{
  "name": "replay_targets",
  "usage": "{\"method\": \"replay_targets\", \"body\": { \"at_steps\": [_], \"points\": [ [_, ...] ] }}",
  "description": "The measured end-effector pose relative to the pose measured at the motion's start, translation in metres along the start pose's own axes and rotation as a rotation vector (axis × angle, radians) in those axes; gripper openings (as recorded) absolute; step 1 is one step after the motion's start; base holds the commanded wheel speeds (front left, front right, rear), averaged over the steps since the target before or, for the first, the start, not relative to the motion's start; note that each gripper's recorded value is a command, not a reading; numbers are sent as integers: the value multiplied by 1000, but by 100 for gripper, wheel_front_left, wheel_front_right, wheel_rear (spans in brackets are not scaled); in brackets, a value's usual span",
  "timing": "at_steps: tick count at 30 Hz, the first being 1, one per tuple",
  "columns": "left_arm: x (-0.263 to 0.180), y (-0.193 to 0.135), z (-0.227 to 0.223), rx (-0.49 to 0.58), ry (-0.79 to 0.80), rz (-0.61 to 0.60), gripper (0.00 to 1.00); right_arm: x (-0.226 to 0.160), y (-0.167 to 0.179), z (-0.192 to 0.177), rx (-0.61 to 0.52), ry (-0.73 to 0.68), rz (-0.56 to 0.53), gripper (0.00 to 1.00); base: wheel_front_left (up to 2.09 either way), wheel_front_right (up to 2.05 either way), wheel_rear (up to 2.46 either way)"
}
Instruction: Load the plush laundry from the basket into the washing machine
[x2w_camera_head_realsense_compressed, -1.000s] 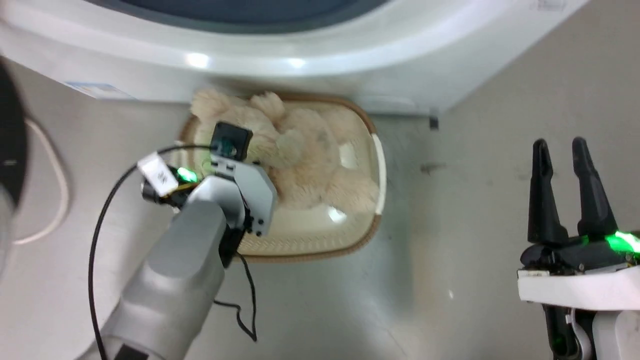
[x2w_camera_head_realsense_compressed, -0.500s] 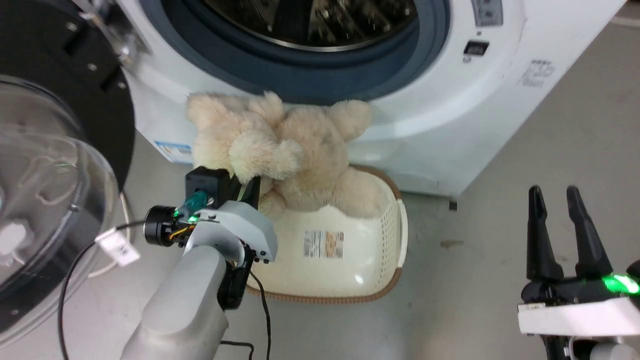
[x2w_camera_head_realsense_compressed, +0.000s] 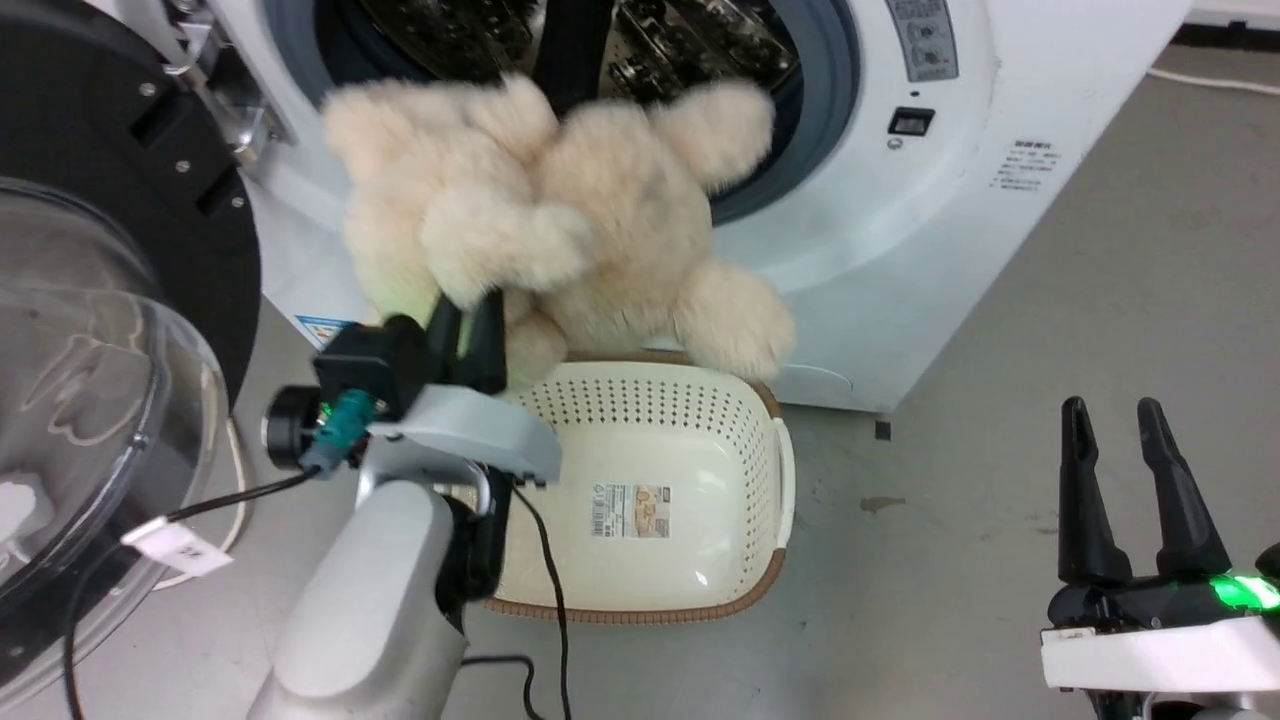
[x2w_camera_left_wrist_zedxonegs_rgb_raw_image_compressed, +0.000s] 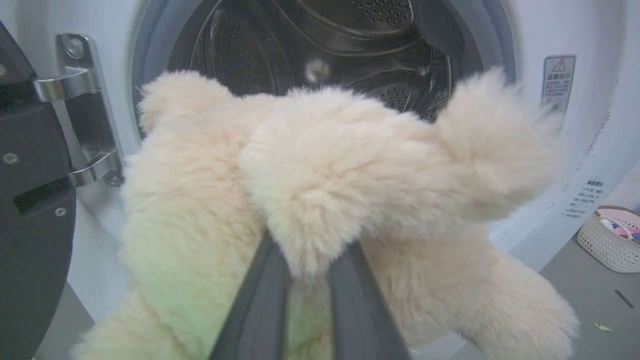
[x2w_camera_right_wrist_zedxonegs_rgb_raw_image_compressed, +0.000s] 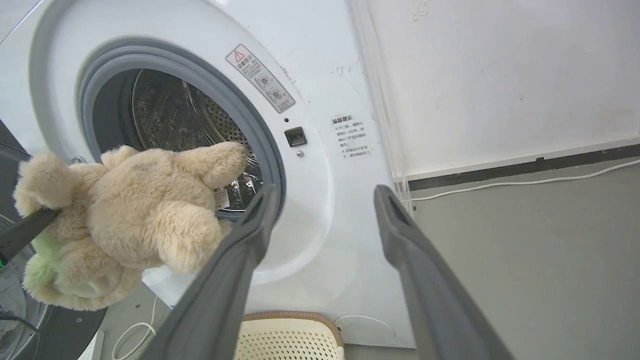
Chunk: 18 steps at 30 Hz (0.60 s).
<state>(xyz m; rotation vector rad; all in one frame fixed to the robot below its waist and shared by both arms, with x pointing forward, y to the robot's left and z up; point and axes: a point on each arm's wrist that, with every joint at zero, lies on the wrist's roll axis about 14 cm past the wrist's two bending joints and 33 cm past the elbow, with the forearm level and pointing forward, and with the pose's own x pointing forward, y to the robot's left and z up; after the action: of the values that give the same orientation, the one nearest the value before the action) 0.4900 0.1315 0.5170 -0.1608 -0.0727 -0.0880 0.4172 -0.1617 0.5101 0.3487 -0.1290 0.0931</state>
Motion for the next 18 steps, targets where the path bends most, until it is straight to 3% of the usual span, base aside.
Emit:
{"method": "replay_targets", "body": {
  "at_steps": [10,18],
  "points": [
    [40,-3,21,-8,-95,-7,0,1,-14,-10,-28,32,-34,100,0,0,0],
    [81,-4,8,26,-85,-28,0,3,-28,-21,-41,61,-68,100,0,0,0]
  ]
}}
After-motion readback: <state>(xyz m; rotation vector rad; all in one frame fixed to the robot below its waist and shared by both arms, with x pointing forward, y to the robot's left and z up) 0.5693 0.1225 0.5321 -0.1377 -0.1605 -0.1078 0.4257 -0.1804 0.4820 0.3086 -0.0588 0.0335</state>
